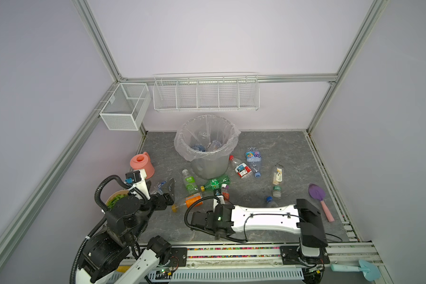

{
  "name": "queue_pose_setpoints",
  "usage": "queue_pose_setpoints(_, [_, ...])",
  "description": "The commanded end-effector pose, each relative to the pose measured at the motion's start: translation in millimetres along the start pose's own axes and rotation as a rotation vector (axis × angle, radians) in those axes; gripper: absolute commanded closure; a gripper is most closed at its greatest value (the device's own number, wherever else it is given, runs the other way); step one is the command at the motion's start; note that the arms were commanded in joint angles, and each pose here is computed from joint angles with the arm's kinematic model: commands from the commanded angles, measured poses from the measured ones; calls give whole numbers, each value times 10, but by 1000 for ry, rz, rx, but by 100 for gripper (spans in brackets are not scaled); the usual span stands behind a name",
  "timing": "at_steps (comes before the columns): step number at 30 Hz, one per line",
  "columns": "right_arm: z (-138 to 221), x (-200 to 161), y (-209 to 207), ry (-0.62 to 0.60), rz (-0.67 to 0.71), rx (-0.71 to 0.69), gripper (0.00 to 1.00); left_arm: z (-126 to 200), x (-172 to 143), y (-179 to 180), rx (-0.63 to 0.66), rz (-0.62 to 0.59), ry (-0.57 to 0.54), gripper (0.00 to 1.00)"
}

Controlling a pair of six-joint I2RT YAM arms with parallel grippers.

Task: Throw the plastic bottles in the bin
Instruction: Pick up the plastic bottle from the bottom-center of the table.

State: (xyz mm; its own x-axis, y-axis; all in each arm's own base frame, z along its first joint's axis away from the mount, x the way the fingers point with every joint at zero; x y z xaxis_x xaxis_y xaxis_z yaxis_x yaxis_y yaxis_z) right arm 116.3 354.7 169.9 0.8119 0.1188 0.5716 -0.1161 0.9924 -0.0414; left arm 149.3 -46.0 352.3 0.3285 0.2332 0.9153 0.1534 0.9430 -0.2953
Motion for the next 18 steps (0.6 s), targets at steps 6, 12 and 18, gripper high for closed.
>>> queue_pose_setpoints(6, [888, 819, -1027, -362, 20, -105, 39, -137, -97, -91, -30, -6, 55, 4])
queue_pose_setpoints(12, [1570, 1499, -1301, -584, 46, 14, 34, -242, -196, -145, -41, -3, 113, 5])
queue_pose_setpoints(18, [2157, 2155, -1486, -779, 1, 204, 35, -301, -324, -172, -54, 10, 169, 5])
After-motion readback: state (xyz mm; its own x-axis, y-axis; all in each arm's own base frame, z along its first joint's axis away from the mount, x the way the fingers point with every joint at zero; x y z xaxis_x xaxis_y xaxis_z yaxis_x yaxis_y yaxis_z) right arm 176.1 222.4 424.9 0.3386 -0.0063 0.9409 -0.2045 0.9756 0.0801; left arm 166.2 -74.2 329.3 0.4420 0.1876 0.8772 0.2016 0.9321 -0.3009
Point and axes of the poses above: each gripper's point midway between its finger pads, its own z axis back along the fingers, its own y axis along the line the jaws close on, x = y × z, the point moved 3 cm from there along z, back along the fingers, and after that the axes turned 1 degree about -z, right-handed, at the moved point
